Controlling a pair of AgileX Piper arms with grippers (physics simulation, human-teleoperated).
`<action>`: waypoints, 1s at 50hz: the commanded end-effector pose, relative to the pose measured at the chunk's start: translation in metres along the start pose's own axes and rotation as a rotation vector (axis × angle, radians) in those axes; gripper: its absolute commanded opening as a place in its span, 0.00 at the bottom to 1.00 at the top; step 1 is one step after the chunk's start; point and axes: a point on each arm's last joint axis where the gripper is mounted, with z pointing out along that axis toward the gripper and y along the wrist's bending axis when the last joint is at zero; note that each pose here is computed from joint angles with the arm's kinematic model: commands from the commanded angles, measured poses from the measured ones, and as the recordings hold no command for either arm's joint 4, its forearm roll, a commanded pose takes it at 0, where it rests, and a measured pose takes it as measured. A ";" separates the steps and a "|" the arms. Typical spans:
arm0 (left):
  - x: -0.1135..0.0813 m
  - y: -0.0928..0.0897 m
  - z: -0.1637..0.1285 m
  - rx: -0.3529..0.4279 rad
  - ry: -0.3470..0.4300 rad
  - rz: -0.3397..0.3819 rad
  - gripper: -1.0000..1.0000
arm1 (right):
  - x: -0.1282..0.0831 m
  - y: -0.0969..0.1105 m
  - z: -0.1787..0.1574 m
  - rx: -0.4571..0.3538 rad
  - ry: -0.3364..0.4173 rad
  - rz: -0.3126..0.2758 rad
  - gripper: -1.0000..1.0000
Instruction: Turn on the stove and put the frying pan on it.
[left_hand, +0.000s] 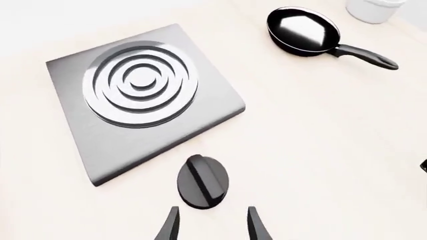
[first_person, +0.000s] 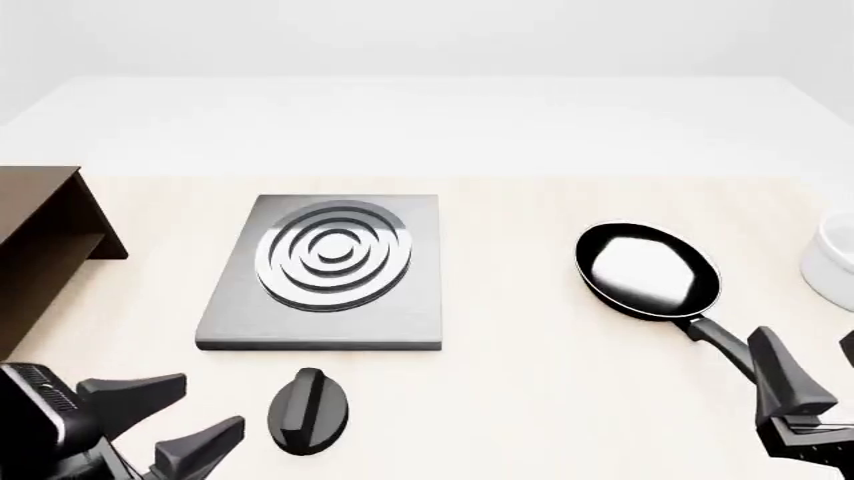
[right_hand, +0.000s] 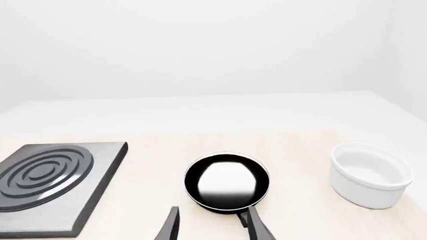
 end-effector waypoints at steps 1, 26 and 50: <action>0.007 -0.003 0.015 0.032 0.025 0.016 1.00 | 0.000 0.000 0.000 0.005 0.000 0.008 1.00; 0.020 -0.010 0.052 0.074 0.073 0.036 1.00 | 0.000 0.000 0.003 0.003 0.002 0.009 1.00; 0.032 -0.015 0.069 0.102 0.105 0.035 1.00 | 0.000 0.000 0.001 0.002 0.001 0.005 1.00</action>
